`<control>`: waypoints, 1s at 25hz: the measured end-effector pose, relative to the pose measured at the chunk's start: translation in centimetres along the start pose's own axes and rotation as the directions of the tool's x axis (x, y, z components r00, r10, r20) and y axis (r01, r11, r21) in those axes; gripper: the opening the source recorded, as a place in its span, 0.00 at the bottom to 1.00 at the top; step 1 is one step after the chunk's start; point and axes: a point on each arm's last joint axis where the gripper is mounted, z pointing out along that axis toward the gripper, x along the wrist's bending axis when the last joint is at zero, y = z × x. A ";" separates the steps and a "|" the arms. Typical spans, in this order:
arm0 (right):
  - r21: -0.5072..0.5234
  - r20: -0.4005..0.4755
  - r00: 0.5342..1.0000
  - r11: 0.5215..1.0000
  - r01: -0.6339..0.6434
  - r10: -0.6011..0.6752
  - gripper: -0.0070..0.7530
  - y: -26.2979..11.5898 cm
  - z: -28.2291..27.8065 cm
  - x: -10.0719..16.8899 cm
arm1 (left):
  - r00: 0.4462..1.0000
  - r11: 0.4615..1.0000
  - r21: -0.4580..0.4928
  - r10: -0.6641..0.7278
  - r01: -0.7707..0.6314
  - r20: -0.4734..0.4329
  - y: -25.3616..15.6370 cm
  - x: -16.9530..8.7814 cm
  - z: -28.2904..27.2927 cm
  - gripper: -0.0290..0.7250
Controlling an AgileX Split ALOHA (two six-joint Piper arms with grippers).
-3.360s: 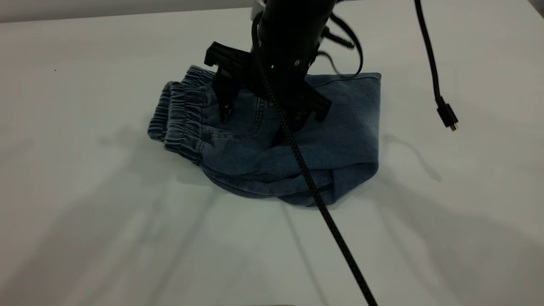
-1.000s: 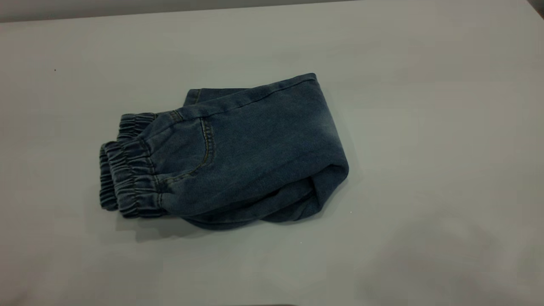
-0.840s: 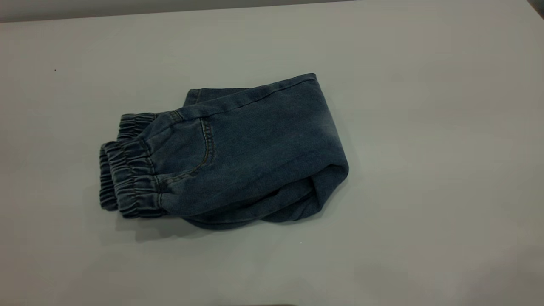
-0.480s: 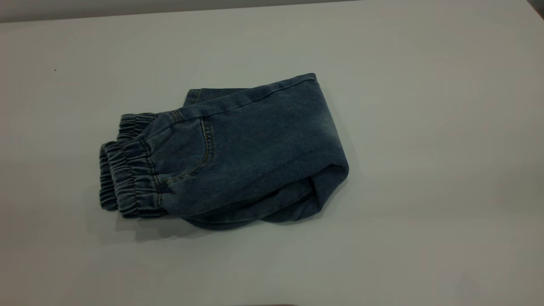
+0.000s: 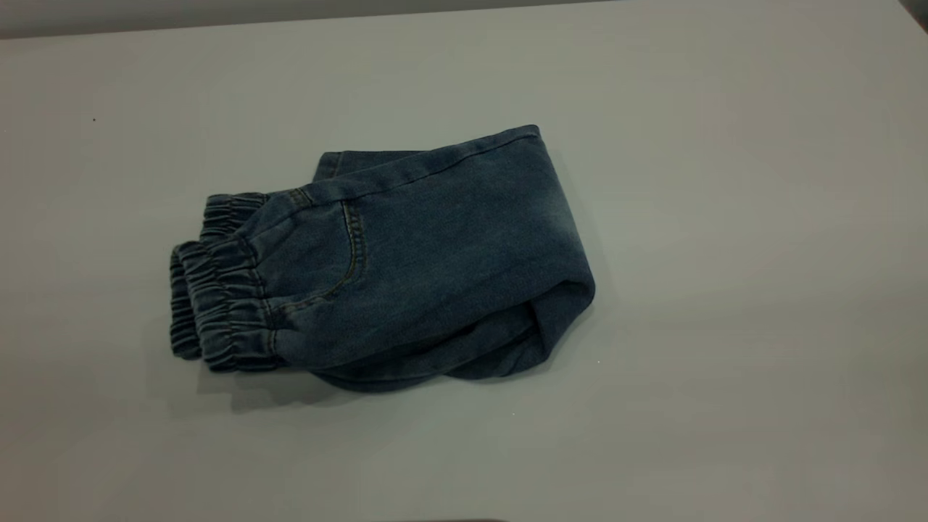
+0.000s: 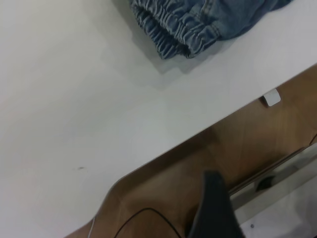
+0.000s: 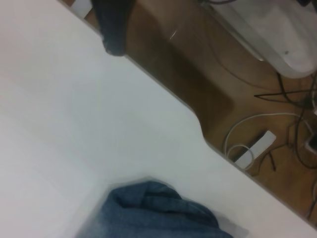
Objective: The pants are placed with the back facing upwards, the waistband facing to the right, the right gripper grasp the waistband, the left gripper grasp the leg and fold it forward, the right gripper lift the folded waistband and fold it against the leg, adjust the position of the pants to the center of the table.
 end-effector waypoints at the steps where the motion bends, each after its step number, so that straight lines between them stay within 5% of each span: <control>1: 0.000 -0.006 1.000 1.000 0.004 -0.004 0.58 0.0 0.0 0.1 | 1.000 1.000 0.000 0.000 0.000 0.000 0.0 0.0 0.0 0.63; 16: -0.027 0.005 1.000 1.000 0.000 0.000 0.58 -0.2 -0.3 0.0 | 1.000 0.997 0.077 -0.007 0.007 -0.001 -0.7 0.0 0.0 0.63; 21: -0.065 0.153 0.976 0.987 -0.149 0.158 0.58 -0.2 -0.3 -0.4 | 0.987 0.989 0.066 -0.121 0.128 -0.102 -0.7 0.7 -0.1 0.63; 25: -0.129 0.314 0.892 0.945 -0.300 0.326 0.58 -0.2 -0.4 -0.8 | 0.952 0.969 0.041 -0.231 0.244 -0.200 -0.8 1.4 -0.2 0.63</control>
